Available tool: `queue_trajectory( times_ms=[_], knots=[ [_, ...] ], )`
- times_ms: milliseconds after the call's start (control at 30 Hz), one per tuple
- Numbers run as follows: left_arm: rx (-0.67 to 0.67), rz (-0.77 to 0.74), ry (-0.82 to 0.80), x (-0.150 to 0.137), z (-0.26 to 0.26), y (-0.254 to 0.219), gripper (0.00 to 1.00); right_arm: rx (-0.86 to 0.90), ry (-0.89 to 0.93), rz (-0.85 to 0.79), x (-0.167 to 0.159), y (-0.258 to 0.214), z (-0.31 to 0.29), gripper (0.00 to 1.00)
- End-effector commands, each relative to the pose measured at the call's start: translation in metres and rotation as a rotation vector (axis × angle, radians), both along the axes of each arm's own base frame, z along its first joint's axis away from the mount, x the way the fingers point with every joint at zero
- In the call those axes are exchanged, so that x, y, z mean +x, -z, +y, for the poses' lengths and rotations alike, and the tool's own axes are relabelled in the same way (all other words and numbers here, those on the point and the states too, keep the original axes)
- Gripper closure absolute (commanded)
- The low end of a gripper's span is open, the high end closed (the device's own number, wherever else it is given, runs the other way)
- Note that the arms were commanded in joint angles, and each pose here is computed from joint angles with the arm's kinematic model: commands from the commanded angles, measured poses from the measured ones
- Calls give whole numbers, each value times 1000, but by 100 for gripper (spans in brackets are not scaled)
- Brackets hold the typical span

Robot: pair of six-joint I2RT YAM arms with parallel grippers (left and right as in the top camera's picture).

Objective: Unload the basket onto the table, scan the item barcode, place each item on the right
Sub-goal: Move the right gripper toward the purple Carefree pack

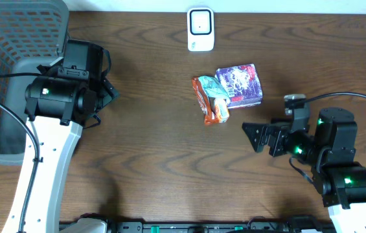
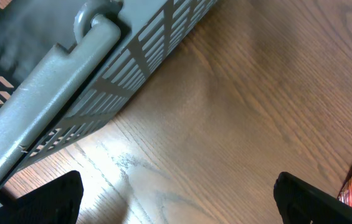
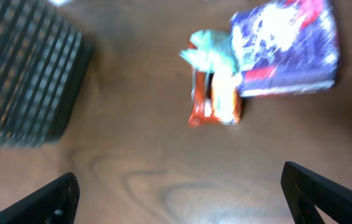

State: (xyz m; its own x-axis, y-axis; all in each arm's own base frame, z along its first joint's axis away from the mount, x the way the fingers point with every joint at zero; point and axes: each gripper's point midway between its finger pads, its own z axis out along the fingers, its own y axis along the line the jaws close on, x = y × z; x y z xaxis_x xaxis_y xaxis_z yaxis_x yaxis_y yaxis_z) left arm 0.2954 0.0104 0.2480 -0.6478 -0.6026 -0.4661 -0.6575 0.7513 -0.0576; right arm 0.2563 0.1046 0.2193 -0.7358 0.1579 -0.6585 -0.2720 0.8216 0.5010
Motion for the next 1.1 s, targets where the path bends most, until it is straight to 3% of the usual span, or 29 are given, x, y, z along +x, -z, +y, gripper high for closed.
queue_trajectory(
  times_ms=[0,267,433,567,667,800,867,1000,1067],
  knots=[
    [16,-14,-16,-2,5,-5,2,-11,100,-48,14,-15,-13,1],
    [16,-14,-16,-2,5,-5,2,-112,295,-214,48,-39,-48,1],
    [16,-14,-16,-2,5,-5,2,-274,490,-142,63,-8,-89,1],
    [16,-14,-16,-2,5,-5,2,-261,439,-2,70,36,-78,1],
    [16,-14,-16,-2,5,-5,2,-173,296,105,74,65,-48,1],
    [16,-14,-16,-2,5,-5,2,-48,160,122,88,75,-17,1],
    [16,-14,-16,-2,5,-5,2,58,181,154,97,75,-7,1],
    [16,-14,-16,-2,5,-5,2,226,138,102,112,49,14,22],
    [16,-14,-16,-2,5,-5,2,271,136,36,122,31,19,49]
  ],
)
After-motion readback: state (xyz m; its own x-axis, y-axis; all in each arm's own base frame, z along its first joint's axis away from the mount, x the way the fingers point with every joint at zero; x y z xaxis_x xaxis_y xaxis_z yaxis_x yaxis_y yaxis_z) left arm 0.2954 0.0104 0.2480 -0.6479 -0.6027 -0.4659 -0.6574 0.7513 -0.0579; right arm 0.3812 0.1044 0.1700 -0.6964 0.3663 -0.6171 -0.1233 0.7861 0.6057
